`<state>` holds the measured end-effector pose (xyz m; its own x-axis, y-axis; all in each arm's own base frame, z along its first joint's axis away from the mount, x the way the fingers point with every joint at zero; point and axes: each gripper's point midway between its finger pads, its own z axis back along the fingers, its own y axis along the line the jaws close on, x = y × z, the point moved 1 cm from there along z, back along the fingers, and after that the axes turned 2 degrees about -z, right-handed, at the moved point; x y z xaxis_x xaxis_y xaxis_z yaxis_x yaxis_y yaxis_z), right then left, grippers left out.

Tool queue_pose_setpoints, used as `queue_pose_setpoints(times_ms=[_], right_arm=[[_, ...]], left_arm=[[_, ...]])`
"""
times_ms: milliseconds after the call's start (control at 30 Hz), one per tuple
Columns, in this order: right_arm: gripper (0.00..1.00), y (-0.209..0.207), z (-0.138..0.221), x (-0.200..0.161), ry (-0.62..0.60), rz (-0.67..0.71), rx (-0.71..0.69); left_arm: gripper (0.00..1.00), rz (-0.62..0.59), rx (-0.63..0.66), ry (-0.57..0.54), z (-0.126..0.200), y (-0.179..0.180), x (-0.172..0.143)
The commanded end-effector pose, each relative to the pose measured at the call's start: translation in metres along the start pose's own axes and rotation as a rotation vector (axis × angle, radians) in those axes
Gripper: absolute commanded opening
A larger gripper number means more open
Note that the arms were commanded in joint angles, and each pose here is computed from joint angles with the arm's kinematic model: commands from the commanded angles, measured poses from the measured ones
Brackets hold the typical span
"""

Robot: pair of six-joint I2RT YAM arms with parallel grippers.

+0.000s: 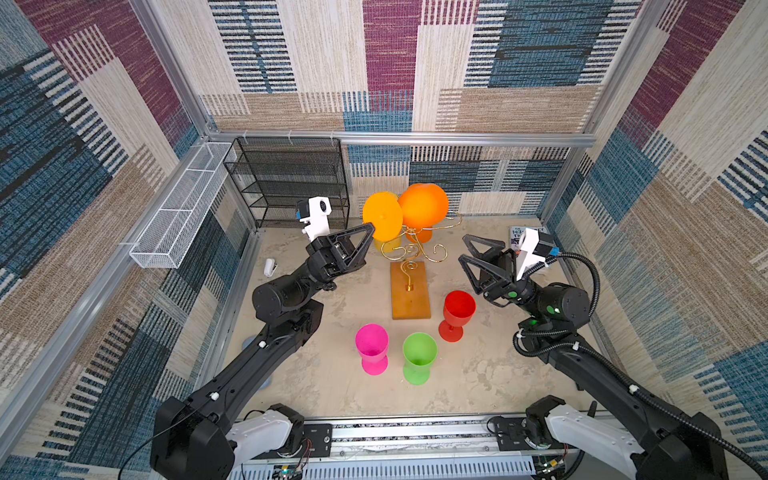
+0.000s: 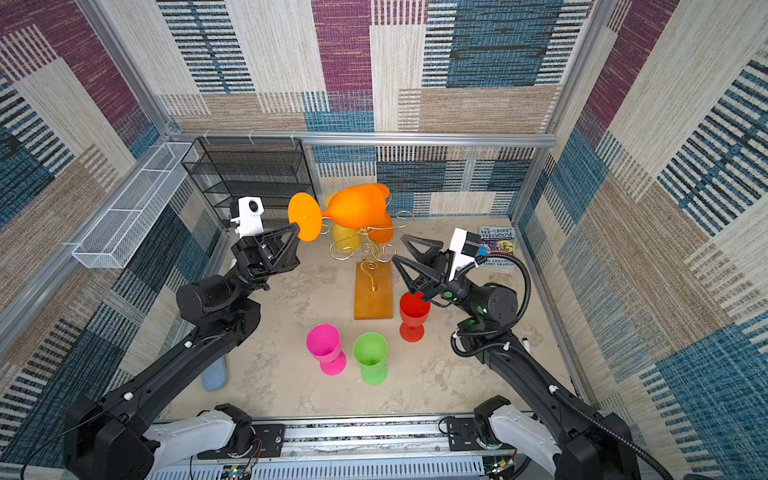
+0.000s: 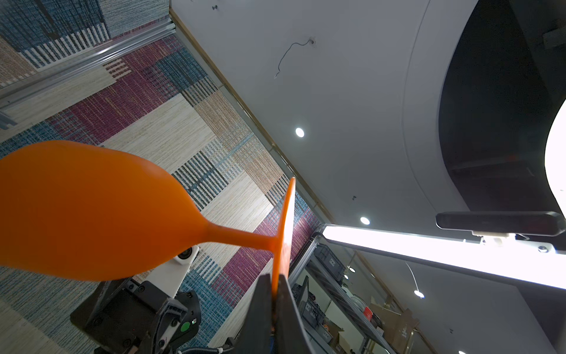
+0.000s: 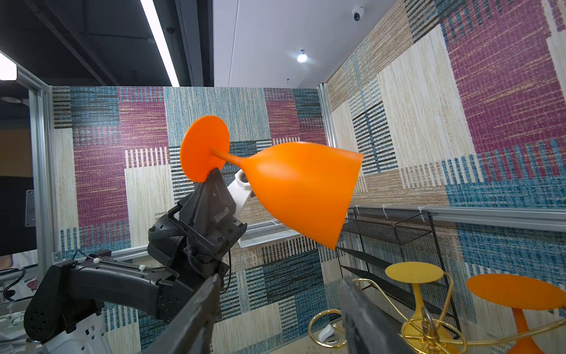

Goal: Take the wine glass off the wine glass rack
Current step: Place the wine glass at the top-right of the table.

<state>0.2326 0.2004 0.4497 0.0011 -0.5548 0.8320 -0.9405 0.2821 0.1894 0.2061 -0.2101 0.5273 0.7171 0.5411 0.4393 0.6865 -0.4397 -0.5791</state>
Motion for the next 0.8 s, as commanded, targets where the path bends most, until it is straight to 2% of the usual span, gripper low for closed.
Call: queue_pose_setpoints(times_ms=[0, 367, 600, 633, 767], right_arm=[[0.63, 0.008, -0.001, 0.012, -0.017, -0.025, 0.101], [0.63, -0.015, -0.021, 0.002, 0.092, -0.055, 0.229], [0.63, -0.022, -0.026, -0.006, 0.124, -0.07, 0.252], [0.63, -0.022, -0.027, -0.007, 0.128, -0.074, 0.259], [0.59, -0.022, -0.029, -0.008, 0.132, -0.093, 0.299]], left_arm=[[0.0, 0.009, -0.052, -0.018, 0.003, -0.012, -0.001], [0.0, 0.049, -0.027, -0.01, 0.008, 0.004, -0.015], [0.0, 0.066, -0.017, -0.004, 0.006, 0.012, -0.018], [0.0, 0.068, -0.019, -0.034, 0.005, 0.013, -0.013], [0.0, 0.079, -0.015, -0.033, 0.004, 0.017, -0.015]])
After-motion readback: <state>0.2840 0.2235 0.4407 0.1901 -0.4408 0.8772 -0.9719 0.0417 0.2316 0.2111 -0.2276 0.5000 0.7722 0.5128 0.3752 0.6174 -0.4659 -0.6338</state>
